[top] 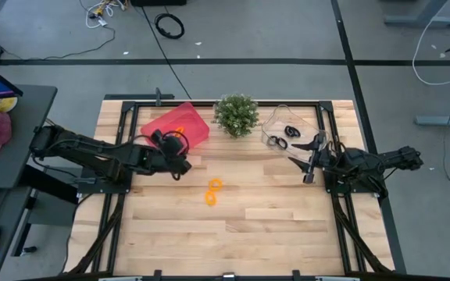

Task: Sort spring keychains
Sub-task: Put the yellow spring keychain into the pink bin

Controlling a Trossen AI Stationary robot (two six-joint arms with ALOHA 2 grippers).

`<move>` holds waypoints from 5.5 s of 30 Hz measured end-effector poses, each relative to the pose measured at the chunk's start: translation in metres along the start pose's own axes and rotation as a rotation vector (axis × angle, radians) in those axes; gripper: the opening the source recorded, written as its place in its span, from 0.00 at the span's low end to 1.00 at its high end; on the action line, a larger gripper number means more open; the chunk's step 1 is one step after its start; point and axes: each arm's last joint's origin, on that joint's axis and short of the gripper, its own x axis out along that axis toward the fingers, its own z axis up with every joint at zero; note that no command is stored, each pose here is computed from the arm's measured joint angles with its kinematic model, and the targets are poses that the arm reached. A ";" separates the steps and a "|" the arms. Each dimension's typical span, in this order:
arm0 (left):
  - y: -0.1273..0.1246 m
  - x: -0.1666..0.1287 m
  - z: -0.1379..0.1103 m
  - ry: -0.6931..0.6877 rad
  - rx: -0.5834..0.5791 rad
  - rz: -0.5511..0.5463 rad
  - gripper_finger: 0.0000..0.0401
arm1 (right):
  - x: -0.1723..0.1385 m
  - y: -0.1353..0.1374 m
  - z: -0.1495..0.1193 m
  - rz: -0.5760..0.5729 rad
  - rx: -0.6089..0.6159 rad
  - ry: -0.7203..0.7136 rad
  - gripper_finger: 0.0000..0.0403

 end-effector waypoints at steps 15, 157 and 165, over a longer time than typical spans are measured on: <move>-0.014 -0.002 0.010 0.013 -0.019 -0.341 0.49 | 0.000 0.000 0.000 -0.001 0.028 -0.003 0.55; -0.011 0.041 -0.065 -0.376 -0.115 0.613 0.03 | 0.000 0.001 0.000 0.021 0.026 0.001 0.55; -0.005 0.045 -0.073 -0.366 -0.109 0.633 0.03 | 0.000 0.001 0.000 0.020 0.026 0.001 0.55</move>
